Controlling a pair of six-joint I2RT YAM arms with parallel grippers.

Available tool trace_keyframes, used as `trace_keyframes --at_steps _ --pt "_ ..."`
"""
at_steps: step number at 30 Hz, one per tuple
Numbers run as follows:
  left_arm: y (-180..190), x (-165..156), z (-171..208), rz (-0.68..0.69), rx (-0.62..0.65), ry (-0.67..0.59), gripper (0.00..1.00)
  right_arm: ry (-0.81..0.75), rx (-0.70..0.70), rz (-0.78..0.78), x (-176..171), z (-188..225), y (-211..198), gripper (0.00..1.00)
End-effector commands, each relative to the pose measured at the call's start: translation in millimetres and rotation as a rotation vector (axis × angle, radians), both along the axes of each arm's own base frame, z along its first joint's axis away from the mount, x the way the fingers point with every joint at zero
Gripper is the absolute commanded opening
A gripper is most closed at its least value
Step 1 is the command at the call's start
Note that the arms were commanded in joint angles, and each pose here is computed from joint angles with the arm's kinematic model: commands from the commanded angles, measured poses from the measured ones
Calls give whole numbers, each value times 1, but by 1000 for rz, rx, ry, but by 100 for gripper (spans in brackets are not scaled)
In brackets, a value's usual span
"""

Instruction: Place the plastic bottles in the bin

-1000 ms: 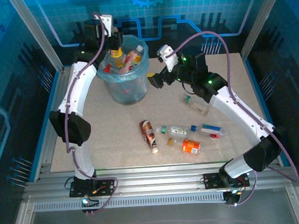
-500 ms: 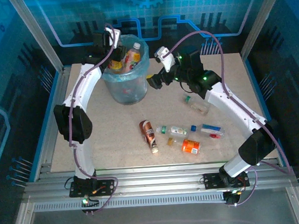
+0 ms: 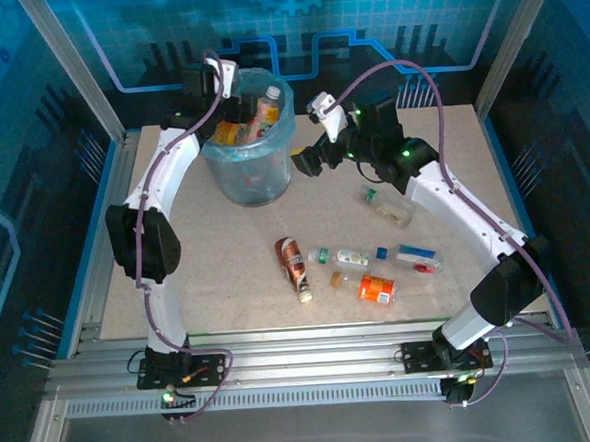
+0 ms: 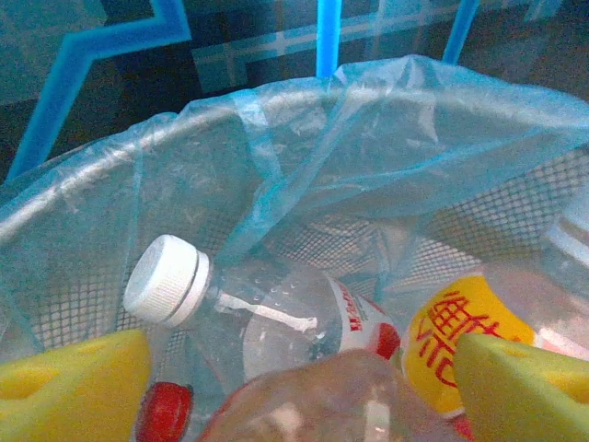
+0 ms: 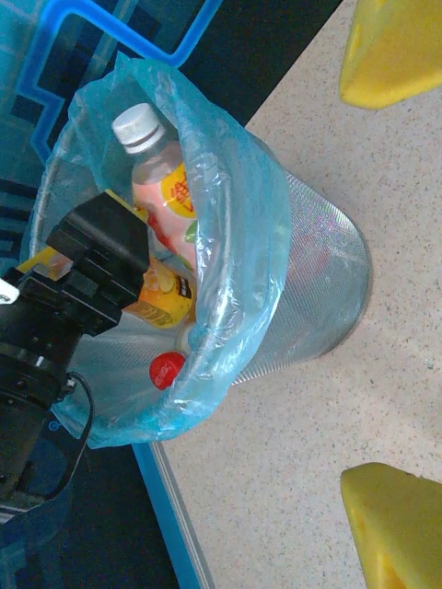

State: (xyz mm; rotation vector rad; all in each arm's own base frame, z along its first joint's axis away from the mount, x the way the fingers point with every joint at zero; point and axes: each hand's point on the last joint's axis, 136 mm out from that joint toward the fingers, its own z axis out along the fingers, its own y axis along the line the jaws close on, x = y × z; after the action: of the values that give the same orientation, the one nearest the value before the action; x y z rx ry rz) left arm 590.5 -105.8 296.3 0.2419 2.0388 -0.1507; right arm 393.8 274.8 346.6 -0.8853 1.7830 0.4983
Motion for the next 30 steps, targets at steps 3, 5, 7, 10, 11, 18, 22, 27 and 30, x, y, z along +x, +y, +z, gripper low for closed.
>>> trace_keyframes --at_steps 3,5,7,10,11,18,22,27,30 --pt "11 -28 113 52 -65 -195 89 -14 44 6 1 19 -1 100" --pt "17 -34 127 82 -79 -213 86 -11 47 6 1 19 -1 100" --pt "15 -37 130 86 -104 -209 77 -8 51 5 1 20 -1 100" --pt "11 -38 115 75 -112 -152 64 -1 56 7 0 20 -1 100" --pt "11 -39 106 82 -111 -124 60 1 57 11 -1 20 0 99" --pt "12 -40 40 120 -132 73 28 43 53 13 -1 13 2 99" --pt "13 -39 10 138 -137 161 15 66 52 12 0 10 2 98" --pt "24 -30 -14 178 -155 216 14 85 54 17 0 9 6 97" --pt "30 -27 -21 196 -197 237 14 96 49 17 0 8 6 97"
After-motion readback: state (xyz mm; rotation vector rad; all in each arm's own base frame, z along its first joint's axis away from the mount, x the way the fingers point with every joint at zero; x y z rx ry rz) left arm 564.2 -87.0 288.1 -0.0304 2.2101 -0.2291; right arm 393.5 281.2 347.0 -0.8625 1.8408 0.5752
